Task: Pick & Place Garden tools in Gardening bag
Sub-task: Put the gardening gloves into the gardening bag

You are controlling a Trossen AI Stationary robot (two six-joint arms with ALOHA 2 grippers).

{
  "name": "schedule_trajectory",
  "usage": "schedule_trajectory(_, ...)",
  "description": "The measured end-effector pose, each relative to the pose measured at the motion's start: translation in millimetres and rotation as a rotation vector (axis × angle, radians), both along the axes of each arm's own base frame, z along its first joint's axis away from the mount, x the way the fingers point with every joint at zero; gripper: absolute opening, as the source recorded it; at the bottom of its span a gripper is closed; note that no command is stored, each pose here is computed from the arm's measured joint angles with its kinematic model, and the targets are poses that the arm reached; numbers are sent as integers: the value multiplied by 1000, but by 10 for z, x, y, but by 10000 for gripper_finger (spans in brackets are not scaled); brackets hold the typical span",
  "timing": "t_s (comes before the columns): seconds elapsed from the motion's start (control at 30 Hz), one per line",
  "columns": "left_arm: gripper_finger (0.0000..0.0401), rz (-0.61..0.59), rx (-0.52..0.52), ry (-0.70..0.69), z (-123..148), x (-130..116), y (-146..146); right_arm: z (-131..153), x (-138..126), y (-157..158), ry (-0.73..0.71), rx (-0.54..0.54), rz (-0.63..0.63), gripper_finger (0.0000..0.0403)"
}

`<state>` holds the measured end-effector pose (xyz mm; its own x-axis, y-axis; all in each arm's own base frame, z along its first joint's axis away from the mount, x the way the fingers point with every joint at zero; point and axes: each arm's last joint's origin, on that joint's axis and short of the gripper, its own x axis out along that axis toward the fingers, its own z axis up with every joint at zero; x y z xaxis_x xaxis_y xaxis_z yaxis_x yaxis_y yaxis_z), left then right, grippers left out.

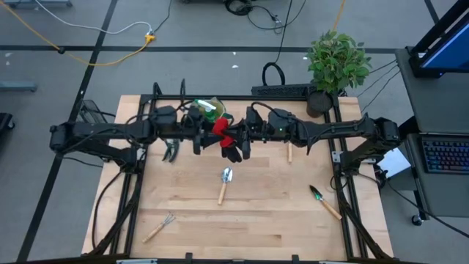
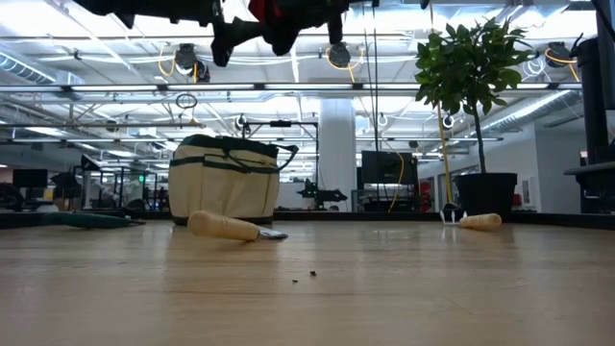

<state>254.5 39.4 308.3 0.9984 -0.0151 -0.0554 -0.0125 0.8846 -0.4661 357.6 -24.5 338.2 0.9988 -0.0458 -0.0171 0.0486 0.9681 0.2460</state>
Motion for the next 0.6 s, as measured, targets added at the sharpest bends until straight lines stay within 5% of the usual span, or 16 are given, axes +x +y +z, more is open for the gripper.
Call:
schedule_trajectory(0.2, 225, -62, -50, -2, -5, -6, 79, -9, 0, -2, 9, 1, -2, 4)
schedule_trajectory(0.47, 65, -141, -77, -3, -2, -33, 161, -7, -1, -16, 10, -2, -42, 10)
schedule_trajectory(0.6, 64, -138, -112, 13, -16, -52, 224, -11, -1, -20, 12, 1, -52, 34)
